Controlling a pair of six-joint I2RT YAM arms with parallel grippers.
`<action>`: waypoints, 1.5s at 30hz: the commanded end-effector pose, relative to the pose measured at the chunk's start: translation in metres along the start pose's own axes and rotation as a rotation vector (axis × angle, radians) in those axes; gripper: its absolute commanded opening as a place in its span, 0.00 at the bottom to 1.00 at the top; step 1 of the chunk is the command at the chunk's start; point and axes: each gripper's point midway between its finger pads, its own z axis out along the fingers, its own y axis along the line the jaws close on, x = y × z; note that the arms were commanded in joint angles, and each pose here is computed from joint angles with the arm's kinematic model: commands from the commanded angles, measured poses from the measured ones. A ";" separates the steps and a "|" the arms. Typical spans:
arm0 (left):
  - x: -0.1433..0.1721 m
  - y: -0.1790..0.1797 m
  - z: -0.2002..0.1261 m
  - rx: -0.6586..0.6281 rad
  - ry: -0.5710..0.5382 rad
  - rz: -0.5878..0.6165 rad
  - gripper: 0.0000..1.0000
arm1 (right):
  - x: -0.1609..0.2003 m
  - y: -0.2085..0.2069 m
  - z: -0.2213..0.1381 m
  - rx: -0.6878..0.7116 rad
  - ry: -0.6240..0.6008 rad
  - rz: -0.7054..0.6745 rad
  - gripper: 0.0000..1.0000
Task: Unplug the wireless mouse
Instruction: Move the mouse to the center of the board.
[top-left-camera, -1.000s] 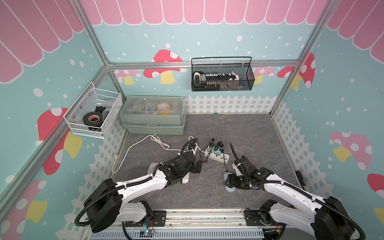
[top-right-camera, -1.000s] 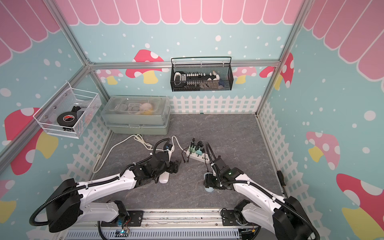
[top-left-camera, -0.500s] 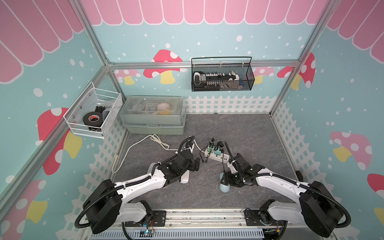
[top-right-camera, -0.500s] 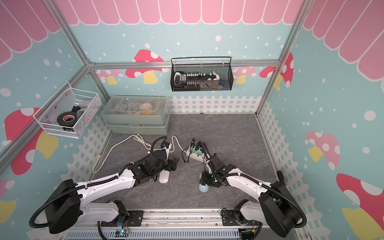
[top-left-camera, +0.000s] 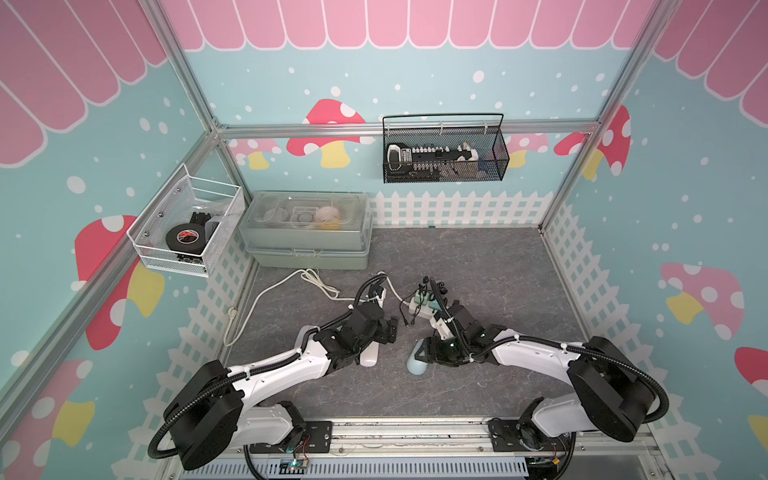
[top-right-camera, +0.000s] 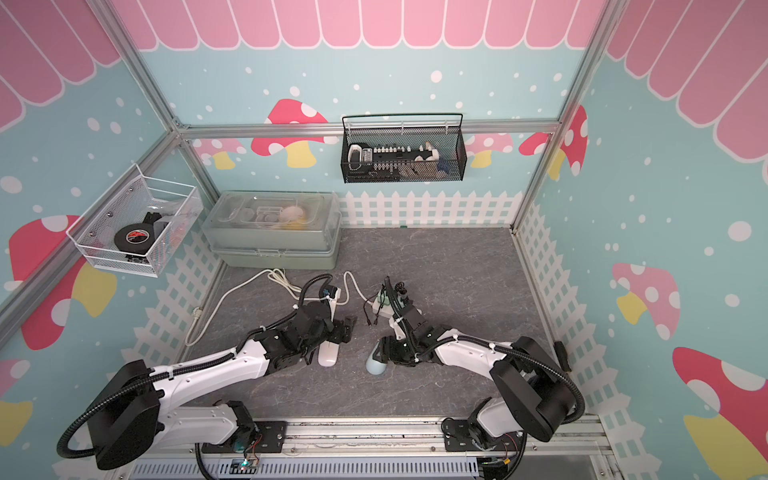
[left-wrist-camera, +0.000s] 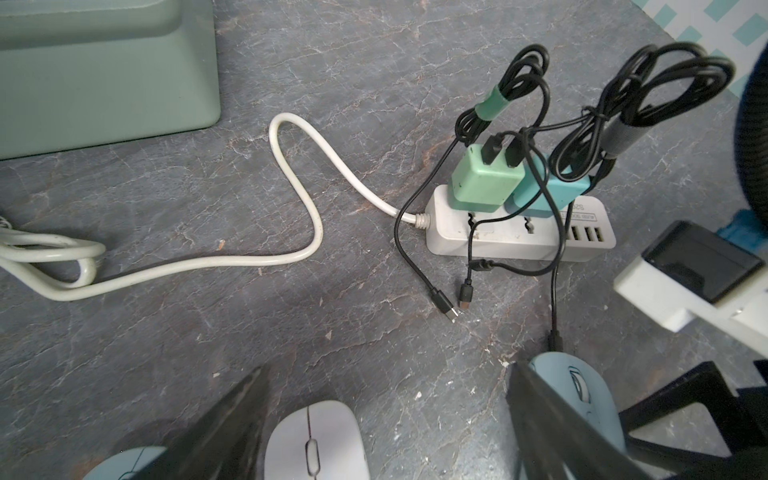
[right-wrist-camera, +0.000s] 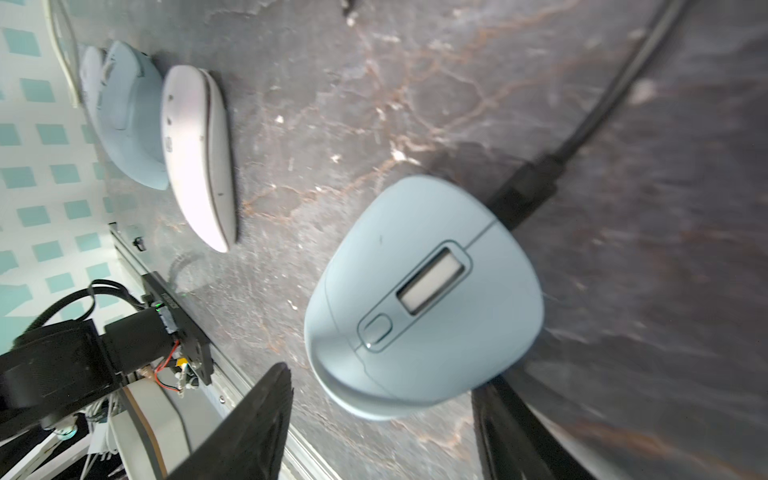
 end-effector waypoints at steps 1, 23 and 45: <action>0.000 0.007 -0.004 -0.013 -0.016 -0.043 0.87 | -0.016 0.030 0.005 -0.103 -0.036 -0.019 0.68; 0.009 -0.034 0.006 0.203 0.079 0.054 0.90 | -0.034 0.005 -0.124 0.307 -0.305 -0.187 0.74; 0.056 -0.106 0.015 0.350 0.288 0.298 0.92 | -0.132 -0.036 -0.178 0.314 -0.614 -0.013 0.82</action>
